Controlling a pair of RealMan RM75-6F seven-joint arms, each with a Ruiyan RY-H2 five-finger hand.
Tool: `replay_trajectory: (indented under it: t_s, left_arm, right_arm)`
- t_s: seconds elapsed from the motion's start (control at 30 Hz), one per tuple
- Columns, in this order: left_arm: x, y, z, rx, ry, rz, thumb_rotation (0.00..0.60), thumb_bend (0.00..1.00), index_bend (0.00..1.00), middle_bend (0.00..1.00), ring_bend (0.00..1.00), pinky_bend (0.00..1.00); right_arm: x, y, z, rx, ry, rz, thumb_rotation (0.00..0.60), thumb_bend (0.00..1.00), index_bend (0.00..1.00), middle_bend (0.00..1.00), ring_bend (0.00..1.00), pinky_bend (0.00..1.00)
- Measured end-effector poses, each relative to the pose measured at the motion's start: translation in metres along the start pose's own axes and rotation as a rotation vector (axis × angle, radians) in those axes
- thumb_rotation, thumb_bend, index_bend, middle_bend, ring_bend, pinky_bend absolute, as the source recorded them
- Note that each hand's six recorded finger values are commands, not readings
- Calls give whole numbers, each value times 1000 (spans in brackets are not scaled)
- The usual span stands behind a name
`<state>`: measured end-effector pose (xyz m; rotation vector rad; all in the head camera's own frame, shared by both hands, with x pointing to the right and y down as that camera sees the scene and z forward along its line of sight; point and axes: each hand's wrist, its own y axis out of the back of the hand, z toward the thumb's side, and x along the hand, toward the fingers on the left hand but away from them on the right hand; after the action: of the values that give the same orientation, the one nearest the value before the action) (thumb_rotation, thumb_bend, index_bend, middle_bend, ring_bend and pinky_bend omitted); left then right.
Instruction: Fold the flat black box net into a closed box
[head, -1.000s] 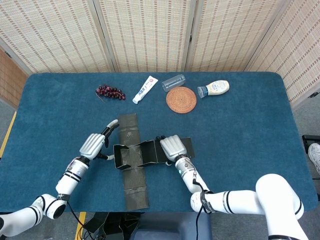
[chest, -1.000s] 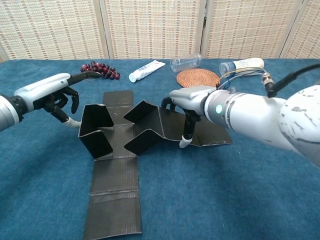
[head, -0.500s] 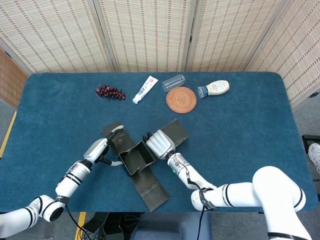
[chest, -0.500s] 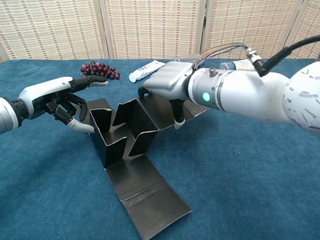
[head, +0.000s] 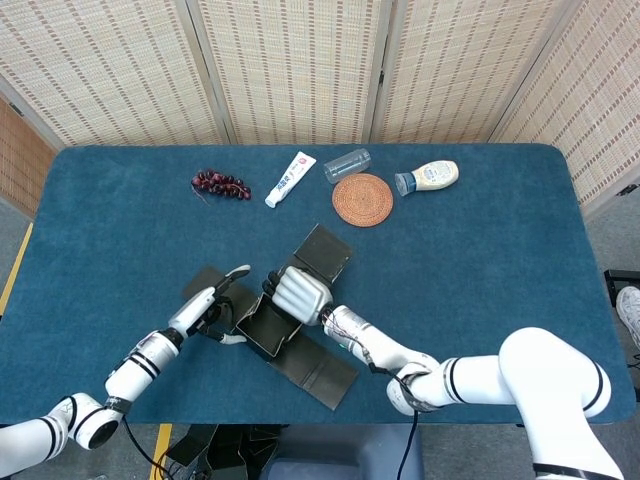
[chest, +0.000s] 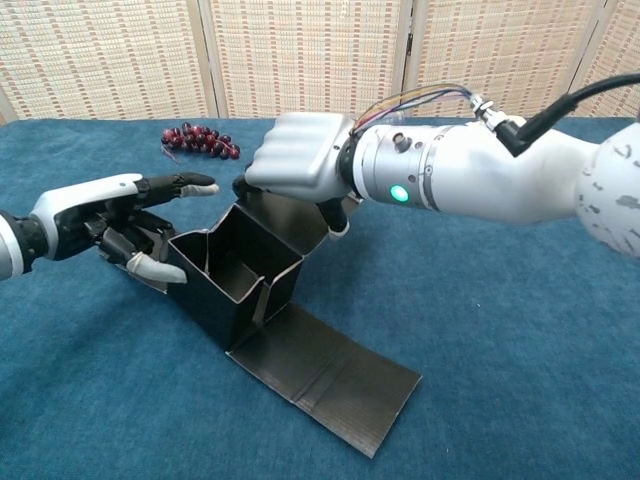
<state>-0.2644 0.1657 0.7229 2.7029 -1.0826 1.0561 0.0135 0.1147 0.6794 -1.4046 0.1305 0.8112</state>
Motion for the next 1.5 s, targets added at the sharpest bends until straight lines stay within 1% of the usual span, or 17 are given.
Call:
replay_trajectory:
  t_s: [0.27, 0.53, 0.83, 0.97, 1.07, 1.27, 1.37, 1.43, 1.5]
  left_arm:
    - [-3, -11, -2, -115, 10, -62, 600, 103, 0, 0, 584, 886]
    - [-4, -20, -6, -175, 20, -114, 600, 103, 2, 0, 590, 886]
    - [-4, -28, -9, -252, 31, -151, 600, 103, 62, 6, 604, 886]
    - [-3, -30, -12, -290, 35, -156, 600, 103, 106, 46, 613, 887]
    - [-2, -33, -14, -296, 37, -160, 600, 103, 142, 79, 617, 887]
    - [0, -36, -15, -313, 40, -162, 600, 102, 254, 209, 628, 886]
    - [0, -36, -16, -315, 39, -163, 600, 103, 283, 256, 634, 887]
    - [0, -36, -17, -323, 39, -161, 600, 103, 302, 285, 637, 887]
    - [0, -36, -18, -326, 42, -159, 600, 103, 310, 294, 637, 887]
  right_arm:
    - [-2, 4, 1, 60, 43, -30, 600, 273, 429, 381, 857, 1000]
    - [-7, 12, 1, 95, 82, -74, 600, 274, 429, 381, 857, 1000]
    - [-10, 15, 3, 109, 102, -90, 600, 274, 429, 381, 857, 1000]
    - [-10, 15, 3, 106, 102, -94, 600, 274, 429, 381, 855, 1000]
    - [-10, 15, 3, 106, 104, -95, 600, 274, 429, 381, 854, 1000]
    - [-10, 13, 3, 99, 103, -90, 600, 274, 429, 381, 853, 1000]
    - [-10, 13, 3, 90, 100, -88, 600, 274, 429, 378, 849, 1000]
    - [-10, 12, 2, 72, 97, -79, 600, 267, 424, 353, 834, 1000]
    - [-9, 10, 1, 52, 91, -66, 600, 245, 362, 302, 811, 1000]
